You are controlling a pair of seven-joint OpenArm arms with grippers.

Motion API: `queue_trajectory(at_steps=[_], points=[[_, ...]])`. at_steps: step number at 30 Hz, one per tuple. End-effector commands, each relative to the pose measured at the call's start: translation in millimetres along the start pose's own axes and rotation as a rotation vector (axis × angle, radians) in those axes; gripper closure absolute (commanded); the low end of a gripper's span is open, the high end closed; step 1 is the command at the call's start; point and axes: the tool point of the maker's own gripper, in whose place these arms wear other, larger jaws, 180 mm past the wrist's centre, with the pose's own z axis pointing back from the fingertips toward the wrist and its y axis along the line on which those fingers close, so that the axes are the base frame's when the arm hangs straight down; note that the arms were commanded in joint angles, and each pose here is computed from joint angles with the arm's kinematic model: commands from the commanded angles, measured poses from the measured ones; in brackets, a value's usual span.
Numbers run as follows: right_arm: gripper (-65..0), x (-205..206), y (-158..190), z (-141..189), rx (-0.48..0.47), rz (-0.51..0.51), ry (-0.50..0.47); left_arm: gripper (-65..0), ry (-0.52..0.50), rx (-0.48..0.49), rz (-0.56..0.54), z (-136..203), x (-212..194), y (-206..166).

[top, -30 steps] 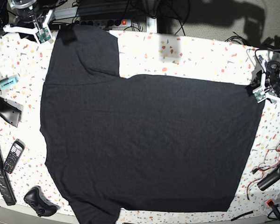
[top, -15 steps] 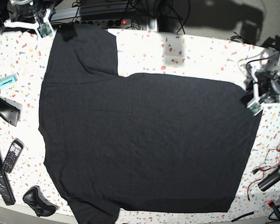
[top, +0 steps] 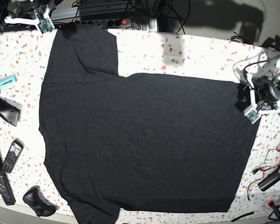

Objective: Fold the T-shirt properly

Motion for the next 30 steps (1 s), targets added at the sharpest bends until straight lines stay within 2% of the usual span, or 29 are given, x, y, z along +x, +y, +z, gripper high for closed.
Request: queue_trajectory(at_steps=[1,5,10,16,21,30], points=[[-16.9,8.0,-4.9,3.2,-0.017,0.013,-0.035,-20.7,-0.045,0.044,-0.001,8.8,13.5,17.0],[-16.9,18.5,-11.3,0.6,-0.04,0.004,-0.074,-20.7,-0.14,0.096,0.072,16.3,30.4,33.8],[-16.9,41.4,-26.0,-5.9,-0.083,-0.031,-0.142,-20.7,-0.237,0.112,0.2,23.9,43.6,44.4],[-16.9,64.3,-35.1,-10.7,-0.089,-0.096,-0.212,-20.7,-0.271,0.12,0.208,25.3,48.9,46.2],[-16.9,85.2,-49.7,-13.4,-0.133,-0.123,-0.282,-20.7,-0.358,0.11,0.229,24.3,66.2,39.9],[-16.9,97.7,-62.4,-36.4,-0.143,-0.235,-0.323,-20.7,-0.463,0.095,0.269,22.0,91.3,32.0]])
